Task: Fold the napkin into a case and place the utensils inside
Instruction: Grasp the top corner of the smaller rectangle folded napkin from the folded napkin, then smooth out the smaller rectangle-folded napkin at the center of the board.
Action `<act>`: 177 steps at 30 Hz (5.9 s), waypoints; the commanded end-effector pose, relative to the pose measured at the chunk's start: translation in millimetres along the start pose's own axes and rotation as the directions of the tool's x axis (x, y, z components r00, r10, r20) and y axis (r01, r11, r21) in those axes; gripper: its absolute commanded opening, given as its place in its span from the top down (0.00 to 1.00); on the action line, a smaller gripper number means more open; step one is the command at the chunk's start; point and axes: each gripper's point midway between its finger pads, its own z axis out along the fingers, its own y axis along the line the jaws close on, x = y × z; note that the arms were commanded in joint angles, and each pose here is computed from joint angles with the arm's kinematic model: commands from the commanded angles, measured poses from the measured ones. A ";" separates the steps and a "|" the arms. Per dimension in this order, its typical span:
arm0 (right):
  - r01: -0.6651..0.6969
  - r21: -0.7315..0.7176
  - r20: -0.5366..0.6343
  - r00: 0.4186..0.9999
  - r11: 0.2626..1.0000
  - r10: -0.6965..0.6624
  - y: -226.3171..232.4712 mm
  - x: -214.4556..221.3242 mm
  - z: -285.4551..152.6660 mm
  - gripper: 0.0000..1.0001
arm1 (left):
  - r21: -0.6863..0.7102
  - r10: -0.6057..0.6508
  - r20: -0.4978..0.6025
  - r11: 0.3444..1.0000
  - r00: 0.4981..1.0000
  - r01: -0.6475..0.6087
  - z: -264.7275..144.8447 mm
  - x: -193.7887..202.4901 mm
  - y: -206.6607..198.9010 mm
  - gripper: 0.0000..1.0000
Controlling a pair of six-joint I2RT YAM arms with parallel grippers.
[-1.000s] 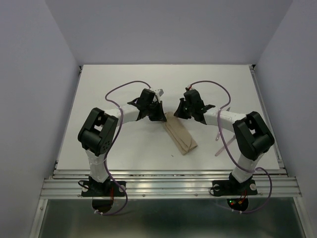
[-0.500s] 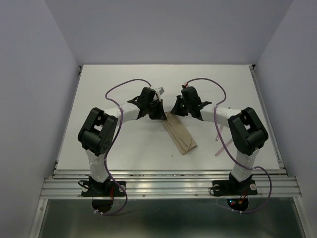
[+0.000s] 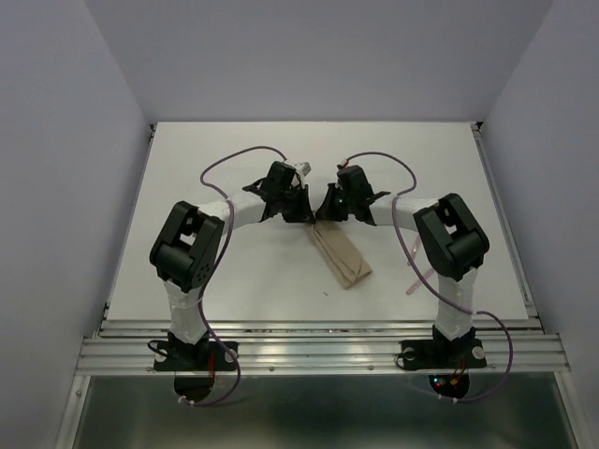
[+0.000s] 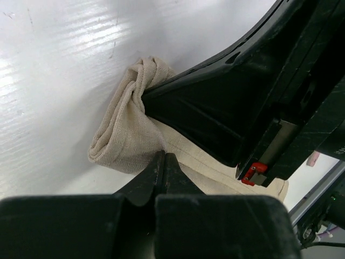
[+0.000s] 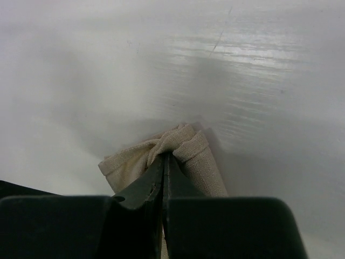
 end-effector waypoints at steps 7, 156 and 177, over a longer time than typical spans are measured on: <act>-0.112 0.072 -0.013 0.993 0.991 0.114 -28.0 23.7 16.0 0.99 | 0.038 0.034 0.019 0.999 0.999 -0.035 7.4 -21.3 -13.8 1.00; 0.455 0.361 -0.088 0.886 0.814 -0.456 46.5 99.8 -81.2 0.49 | -0.208 -0.234 0.118 0.944 0.965 0.254 -68.7 48.3 70.3 1.00; 0.497 0.358 -0.164 0.867 0.791 -0.471 31.3 154.4 -88.9 0.57 | -0.220 -0.235 0.102 0.942 0.967 0.252 -65.2 45.5 71.9 1.00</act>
